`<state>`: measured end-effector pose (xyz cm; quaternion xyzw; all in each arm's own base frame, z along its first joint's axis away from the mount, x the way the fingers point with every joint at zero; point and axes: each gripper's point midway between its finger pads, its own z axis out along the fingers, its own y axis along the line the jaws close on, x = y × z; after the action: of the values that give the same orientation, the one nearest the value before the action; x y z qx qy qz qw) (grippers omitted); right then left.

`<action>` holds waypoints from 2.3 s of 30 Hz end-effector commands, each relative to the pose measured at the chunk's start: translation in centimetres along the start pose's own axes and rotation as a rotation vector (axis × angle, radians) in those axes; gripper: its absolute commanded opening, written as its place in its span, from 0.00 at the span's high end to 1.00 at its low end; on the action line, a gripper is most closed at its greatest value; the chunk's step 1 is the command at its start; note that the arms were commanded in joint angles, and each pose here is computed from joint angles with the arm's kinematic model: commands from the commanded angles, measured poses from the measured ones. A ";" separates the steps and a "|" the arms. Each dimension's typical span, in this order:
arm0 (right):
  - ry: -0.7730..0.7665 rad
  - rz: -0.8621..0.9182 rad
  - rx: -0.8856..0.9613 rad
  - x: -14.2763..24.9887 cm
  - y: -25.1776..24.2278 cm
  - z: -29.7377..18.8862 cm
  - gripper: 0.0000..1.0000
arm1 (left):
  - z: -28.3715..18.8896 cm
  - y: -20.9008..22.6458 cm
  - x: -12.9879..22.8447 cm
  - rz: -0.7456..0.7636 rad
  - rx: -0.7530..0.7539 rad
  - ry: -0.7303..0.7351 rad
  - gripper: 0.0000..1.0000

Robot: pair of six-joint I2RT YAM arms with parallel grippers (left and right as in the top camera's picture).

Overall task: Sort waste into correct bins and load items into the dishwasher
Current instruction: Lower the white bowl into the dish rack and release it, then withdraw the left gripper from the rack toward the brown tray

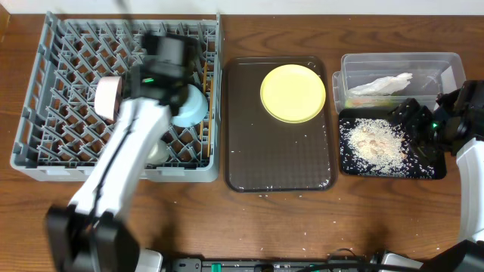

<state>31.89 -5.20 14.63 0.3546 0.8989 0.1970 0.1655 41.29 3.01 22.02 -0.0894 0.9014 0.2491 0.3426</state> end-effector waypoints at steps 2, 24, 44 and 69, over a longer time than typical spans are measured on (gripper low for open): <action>0.006 -0.014 -0.006 0.2 0.2 0.0 0.01 | 1.1 4.0 0.4 -0.226 0.199 0.066 0.92; 0.006 -0.014 -0.006 0.2 0.2 0.0 0.01 | 12.3 5.8 6.2 -0.494 0.706 0.288 0.92; 0.006 -0.014 -0.006 0.2 0.2 0.0 0.01 | 9.3 2.2 5.5 -0.414 0.830 0.308 0.93; 0.006 -0.014 -0.006 0.2 0.2 0.0 0.01 | 10.0 0.8 7.1 -0.248 0.588 0.376 0.93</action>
<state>31.90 -5.20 14.63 0.3545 0.8989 0.1970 0.1657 41.36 9.25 11.35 -0.1507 0.9591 -0.1010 0.2175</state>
